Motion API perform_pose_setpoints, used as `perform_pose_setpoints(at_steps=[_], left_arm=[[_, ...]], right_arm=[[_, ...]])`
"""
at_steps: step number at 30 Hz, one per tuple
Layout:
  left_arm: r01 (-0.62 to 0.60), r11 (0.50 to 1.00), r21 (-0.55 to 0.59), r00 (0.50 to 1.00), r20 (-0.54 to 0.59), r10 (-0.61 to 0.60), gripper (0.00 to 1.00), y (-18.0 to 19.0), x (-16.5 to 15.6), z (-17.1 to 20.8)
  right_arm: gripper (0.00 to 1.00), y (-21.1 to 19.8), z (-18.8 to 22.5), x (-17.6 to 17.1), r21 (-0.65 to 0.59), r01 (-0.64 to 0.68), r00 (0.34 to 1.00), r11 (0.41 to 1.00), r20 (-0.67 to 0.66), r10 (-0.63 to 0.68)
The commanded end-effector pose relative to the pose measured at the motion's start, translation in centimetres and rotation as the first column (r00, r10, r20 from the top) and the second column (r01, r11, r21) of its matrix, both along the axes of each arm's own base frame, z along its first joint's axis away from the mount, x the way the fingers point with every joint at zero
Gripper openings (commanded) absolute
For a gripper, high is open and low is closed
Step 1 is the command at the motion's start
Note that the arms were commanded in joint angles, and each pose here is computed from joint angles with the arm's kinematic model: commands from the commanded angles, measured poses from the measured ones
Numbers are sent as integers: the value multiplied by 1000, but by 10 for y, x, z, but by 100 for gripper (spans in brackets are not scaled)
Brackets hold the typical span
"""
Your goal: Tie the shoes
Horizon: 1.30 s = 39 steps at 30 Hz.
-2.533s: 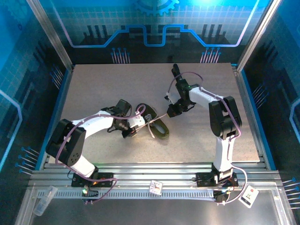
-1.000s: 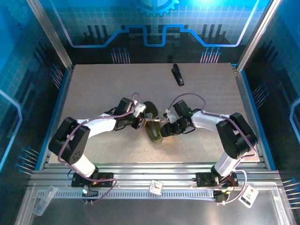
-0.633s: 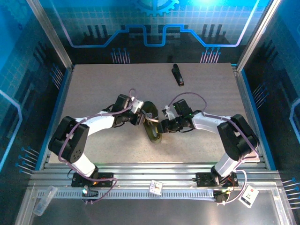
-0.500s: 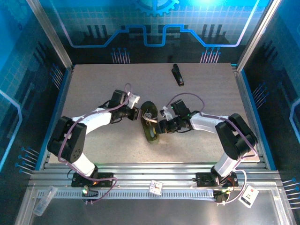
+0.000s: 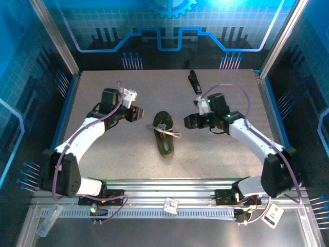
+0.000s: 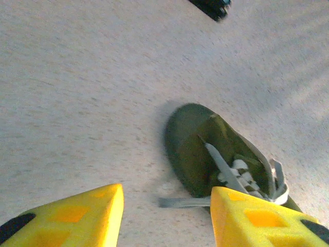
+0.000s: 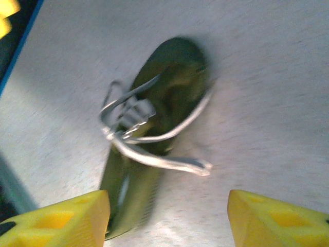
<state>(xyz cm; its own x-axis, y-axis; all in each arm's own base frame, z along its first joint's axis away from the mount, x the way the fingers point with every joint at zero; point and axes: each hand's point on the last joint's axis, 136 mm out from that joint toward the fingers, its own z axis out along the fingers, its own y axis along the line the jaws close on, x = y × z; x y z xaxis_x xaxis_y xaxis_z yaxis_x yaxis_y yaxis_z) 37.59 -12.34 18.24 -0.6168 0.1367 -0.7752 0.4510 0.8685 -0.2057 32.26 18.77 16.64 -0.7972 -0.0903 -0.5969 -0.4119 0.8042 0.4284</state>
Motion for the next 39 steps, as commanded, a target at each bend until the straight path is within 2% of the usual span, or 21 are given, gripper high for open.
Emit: perform_pose_setpoints(at_steps=[1,5,10,13,15,19,20,22,27,32,36,39], left_arm=[[-126,992,28,992,28,125,50,34,-8,3],[-322,947,-22,942,89,322,58,73,-14,3],[-539,840,-64,834,97,543,67,118,-35,-22],[-607,793,-46,789,88,609,71,134,-48,-39],[-647,762,-23,758,95,646,79,144,-58,-49],[-688,726,-15,717,138,683,87,155,-73,-62],[-690,723,-20,713,150,685,89,156,-76,-63],[-691,722,-29,708,179,684,99,158,-81,-66],[-665,746,-49,719,231,656,99,155,-80,-65],[-594,802,-63,768,252,589,99,142,-63,-64],[-563,823,-78,781,274,561,99,137,-45,-62],[-527,844,-100,783,329,527,99,133,-30,-57]], right_arm=[[66,-53,-3,6,-176,114,993,978,58,-105],[73,-91,3,18,-222,248,963,943,160,-215],[82,-133,-8,29,-264,412,901,872,258,-348],[83,-144,-15,35,-254,448,877,857,313,-366],[86,-147,-21,38,-251,459,865,853,344,-364],[86,-148,-35,38,-255,457,859,852,376,-348],[86,-147,-37,37,-254,456,858,853,380,-345],[87,-148,-41,36,-257,456,856,852,389,-341],[90,-156,-50,37,-270,486,834,831,427,-349],[92,-160,-54,42,-244,515,784,822,521,-337],[94,-163,-59,51,-263,518,784,814,528,-328],[95,-166,-53,60,-228,536,753,813,565,-338]])
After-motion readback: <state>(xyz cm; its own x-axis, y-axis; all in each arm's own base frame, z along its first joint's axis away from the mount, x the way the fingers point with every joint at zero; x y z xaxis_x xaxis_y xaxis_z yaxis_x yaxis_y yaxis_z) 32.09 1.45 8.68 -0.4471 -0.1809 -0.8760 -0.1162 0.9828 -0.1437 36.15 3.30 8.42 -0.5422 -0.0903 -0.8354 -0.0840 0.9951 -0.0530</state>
